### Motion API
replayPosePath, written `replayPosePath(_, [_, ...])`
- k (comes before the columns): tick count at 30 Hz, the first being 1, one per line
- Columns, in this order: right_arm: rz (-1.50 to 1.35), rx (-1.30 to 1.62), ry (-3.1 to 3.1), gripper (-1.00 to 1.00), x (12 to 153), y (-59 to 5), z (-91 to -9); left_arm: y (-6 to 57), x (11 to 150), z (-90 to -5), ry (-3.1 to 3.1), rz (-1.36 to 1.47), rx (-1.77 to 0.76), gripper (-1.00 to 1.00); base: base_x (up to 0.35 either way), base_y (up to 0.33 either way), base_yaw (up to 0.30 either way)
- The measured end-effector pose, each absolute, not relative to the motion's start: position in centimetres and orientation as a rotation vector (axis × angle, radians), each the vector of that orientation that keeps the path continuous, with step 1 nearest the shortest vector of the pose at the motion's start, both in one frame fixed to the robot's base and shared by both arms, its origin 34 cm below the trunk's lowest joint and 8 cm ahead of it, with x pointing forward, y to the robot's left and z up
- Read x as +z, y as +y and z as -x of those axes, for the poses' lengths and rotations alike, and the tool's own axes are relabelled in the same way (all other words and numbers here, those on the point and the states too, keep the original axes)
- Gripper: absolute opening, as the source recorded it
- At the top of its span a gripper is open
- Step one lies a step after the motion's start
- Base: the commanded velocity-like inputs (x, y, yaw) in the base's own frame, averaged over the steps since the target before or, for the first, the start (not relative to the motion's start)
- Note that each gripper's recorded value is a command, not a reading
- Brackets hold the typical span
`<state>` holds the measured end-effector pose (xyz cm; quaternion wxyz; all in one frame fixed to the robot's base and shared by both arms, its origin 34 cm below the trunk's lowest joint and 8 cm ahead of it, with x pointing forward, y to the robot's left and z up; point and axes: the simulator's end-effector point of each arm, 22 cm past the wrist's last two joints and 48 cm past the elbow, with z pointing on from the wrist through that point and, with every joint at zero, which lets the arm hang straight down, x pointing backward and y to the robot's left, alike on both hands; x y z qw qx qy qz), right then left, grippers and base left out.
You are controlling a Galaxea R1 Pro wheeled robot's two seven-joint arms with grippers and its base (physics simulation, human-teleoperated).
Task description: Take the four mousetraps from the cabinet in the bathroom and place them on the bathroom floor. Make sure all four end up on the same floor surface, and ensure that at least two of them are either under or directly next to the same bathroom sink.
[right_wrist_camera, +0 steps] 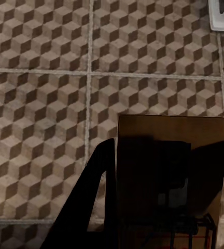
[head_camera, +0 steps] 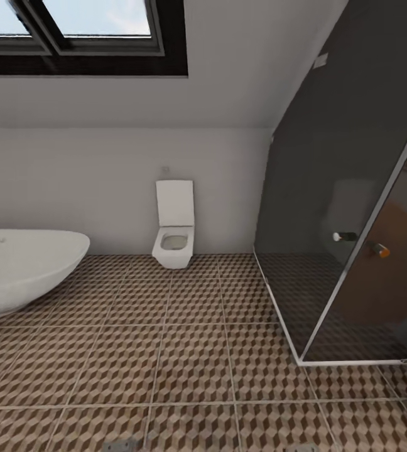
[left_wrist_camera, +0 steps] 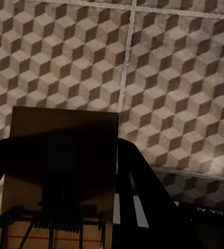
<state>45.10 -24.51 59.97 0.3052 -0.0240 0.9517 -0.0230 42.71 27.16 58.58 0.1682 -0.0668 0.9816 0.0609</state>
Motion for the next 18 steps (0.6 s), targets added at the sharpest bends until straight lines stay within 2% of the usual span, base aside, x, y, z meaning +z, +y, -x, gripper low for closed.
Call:
replayPosePath(11, [0.063, -0.060, 2.524, -1.00, 59.85, -24.44, -44.93, 27.13, 58.48, -42.56, 2.796, 0.190, 0.173, -1.00, 0.000, 0.000, 0.284])
replayPosePath(18, [0.063, -0.062, 2.525, -1.00, 59.82, -24.58, -44.92, 27.35, 58.46, -42.60, 2.796, 0.191, 0.177, -1.00, 0.000, 0.000, 0.081])
